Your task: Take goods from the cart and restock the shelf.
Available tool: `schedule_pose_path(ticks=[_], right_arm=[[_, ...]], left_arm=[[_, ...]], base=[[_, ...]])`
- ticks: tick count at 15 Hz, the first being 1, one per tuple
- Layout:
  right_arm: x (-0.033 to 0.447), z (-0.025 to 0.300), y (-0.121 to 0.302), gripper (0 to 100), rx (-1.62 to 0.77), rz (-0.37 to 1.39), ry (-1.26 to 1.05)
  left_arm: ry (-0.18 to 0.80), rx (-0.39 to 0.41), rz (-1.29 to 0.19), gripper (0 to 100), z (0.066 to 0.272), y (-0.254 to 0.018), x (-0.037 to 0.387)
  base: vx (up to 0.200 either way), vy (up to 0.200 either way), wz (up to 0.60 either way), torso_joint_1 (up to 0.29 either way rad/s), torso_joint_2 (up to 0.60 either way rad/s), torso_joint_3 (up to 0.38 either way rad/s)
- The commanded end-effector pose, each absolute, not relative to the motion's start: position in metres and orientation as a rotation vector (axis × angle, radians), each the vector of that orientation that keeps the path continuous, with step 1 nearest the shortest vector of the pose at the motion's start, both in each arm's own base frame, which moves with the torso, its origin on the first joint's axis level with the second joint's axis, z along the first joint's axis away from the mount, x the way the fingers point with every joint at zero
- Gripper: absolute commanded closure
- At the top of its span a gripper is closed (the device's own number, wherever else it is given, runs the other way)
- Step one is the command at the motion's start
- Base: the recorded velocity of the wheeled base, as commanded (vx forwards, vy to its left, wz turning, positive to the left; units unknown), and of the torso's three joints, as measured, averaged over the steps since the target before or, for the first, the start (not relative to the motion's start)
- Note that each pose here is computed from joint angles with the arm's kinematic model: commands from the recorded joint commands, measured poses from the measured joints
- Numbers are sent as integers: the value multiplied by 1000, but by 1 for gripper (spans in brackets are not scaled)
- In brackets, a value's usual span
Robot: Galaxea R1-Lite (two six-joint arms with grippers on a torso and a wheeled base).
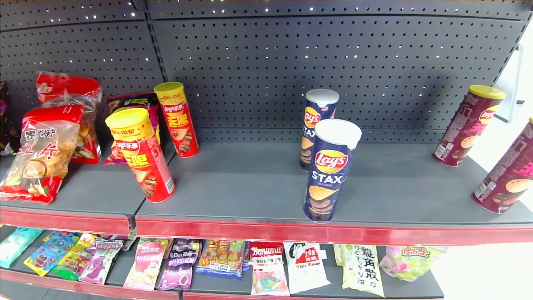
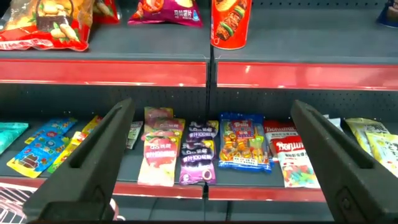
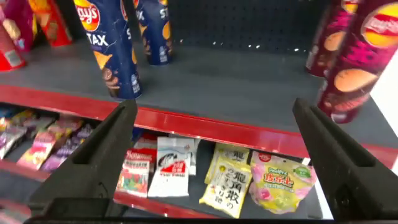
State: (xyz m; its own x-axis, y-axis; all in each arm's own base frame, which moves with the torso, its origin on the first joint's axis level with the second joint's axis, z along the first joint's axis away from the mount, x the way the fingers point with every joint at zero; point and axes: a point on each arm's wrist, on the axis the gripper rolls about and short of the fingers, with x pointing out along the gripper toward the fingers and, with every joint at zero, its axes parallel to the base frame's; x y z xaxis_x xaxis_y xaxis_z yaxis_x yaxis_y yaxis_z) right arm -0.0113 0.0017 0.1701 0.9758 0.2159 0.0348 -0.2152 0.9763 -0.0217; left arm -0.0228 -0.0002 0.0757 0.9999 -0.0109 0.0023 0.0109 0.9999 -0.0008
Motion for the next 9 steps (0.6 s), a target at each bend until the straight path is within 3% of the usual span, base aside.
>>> schedule_pose_path(ticks=[1, 9], right_arm=[[56, 206, 11, 0, -67, 273, 191], [161, 173, 38, 0, -108, 359, 560]], left_arm=[[-2, -2, -11, 0, 76, 0, -23], [-2, -2, -11, 0, 76, 0, -23]], base=[[0, 0, 0, 0, 0, 0], [0, 0, 0, 0, 0, 0]])
